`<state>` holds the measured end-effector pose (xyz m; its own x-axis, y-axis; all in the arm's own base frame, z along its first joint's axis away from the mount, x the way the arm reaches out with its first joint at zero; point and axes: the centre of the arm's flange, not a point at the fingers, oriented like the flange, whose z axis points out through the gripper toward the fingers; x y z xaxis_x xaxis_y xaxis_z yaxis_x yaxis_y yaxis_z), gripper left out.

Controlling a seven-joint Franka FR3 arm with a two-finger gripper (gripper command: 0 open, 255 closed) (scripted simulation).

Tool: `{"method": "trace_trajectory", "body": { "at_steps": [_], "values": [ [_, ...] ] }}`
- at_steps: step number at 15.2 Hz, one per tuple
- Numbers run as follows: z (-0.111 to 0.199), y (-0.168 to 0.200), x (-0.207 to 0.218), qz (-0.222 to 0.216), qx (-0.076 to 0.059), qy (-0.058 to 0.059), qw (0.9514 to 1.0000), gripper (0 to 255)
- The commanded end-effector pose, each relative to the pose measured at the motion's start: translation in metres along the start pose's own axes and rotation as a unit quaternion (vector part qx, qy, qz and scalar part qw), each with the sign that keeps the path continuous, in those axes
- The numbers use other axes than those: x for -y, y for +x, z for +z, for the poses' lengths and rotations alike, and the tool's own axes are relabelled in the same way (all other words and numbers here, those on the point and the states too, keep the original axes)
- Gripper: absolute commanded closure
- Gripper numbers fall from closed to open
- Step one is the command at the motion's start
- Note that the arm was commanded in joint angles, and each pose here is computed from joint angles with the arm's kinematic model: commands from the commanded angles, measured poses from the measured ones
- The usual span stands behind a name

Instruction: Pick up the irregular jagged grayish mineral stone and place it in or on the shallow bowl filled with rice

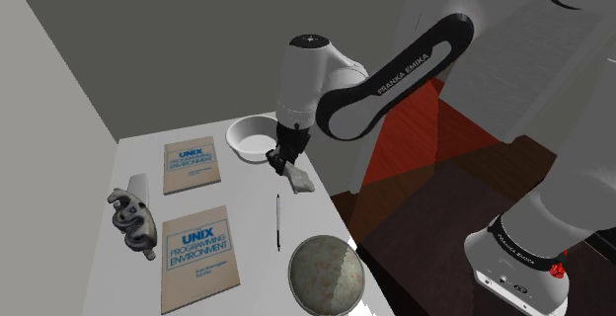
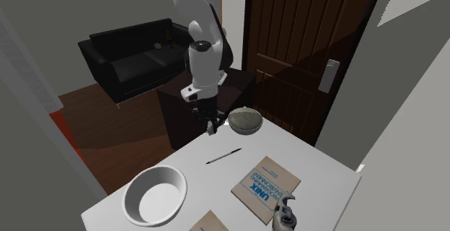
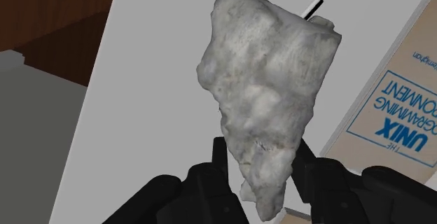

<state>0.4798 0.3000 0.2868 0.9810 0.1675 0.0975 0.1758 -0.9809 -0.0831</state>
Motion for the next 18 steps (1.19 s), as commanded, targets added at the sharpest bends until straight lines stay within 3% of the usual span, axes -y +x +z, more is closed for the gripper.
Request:
{"method": "trace_trajectory", "body": {
  "at_steps": [1,16,18],
  "values": [
    [-0.003,-0.021,0.011,0.000,0.000,0.000,1.0000,255],
    [-0.023,-0.204,0.099,0.000,0.000,0.000,1.0000,255],
    [-0.012,-0.205,0.098,0.000,0.000,0.000,1.0000,255]
  ]
}}
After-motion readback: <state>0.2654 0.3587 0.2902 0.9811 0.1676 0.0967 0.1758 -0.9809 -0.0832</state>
